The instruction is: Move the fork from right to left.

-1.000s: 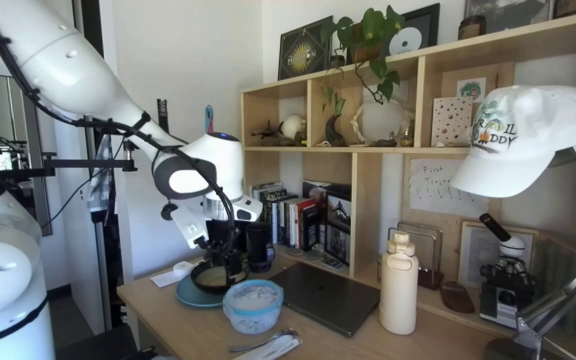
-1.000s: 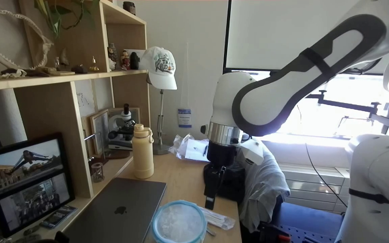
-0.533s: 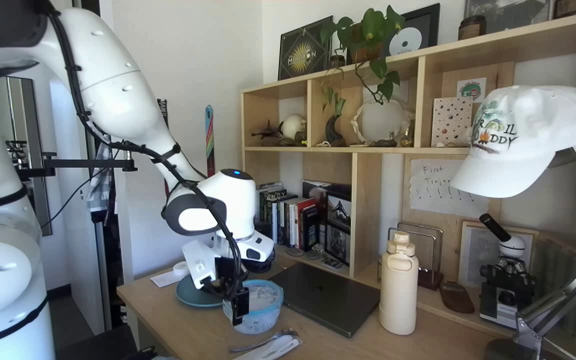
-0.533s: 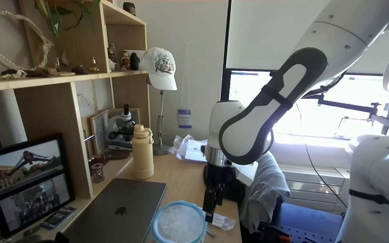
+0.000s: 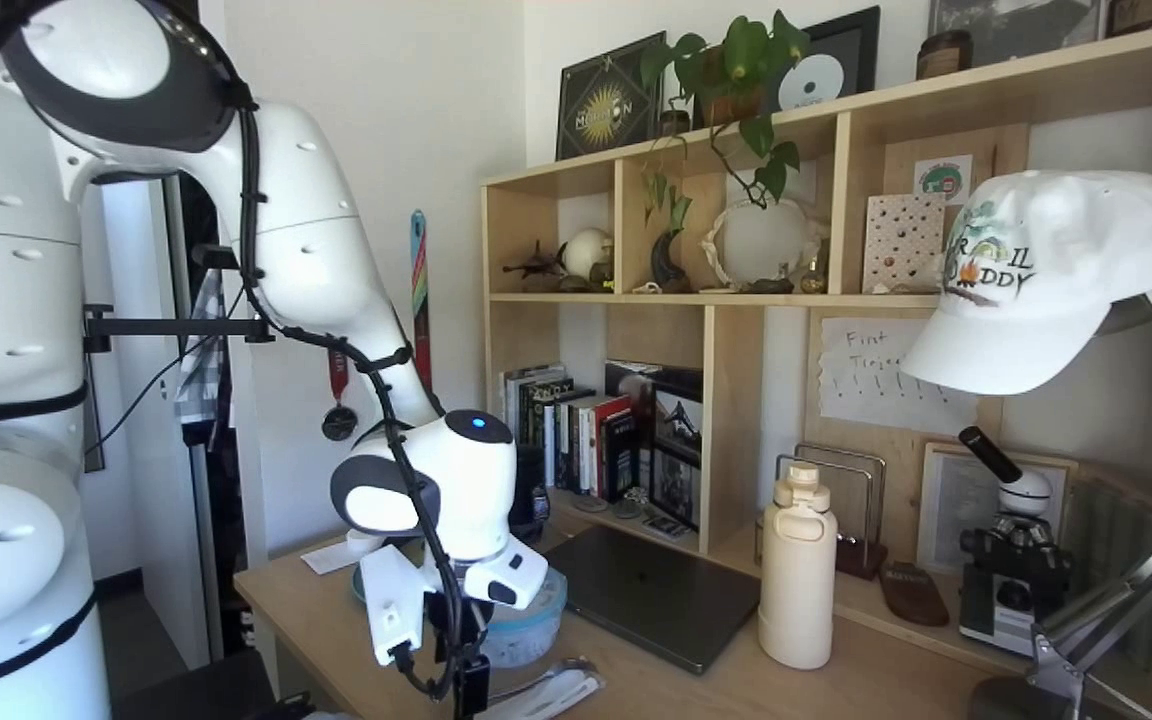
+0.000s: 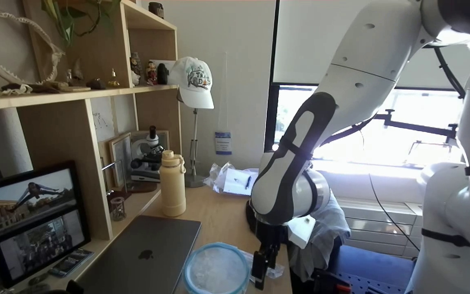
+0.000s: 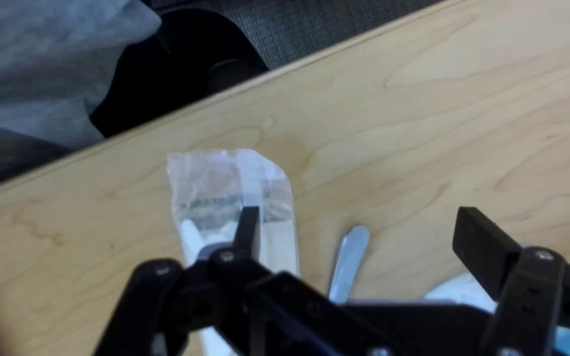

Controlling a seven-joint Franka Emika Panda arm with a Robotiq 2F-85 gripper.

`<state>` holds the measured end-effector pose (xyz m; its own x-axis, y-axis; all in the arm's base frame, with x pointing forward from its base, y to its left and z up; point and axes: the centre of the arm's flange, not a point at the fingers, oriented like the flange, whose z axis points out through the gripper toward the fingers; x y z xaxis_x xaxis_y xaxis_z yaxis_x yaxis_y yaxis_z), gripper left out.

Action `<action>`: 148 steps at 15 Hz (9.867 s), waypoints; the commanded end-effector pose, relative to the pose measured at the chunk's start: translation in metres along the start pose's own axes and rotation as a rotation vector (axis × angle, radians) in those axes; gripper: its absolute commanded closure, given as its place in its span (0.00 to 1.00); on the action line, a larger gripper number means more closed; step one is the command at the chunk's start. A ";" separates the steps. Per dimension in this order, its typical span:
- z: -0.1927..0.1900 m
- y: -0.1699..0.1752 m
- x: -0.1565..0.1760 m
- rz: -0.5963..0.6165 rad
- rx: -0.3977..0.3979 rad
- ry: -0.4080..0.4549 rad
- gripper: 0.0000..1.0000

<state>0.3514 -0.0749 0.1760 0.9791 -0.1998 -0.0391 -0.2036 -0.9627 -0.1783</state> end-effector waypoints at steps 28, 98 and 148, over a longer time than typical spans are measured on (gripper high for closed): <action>-0.019 -0.021 -0.018 -0.074 -0.126 0.121 0.48; -0.001 -0.010 -0.013 -0.018 -0.146 0.173 0.00; -0.064 -0.028 -0.043 0.152 -0.218 0.254 0.96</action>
<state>0.3560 -0.0642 0.1844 0.9290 -0.3296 0.1686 -0.3363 -0.9417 0.0122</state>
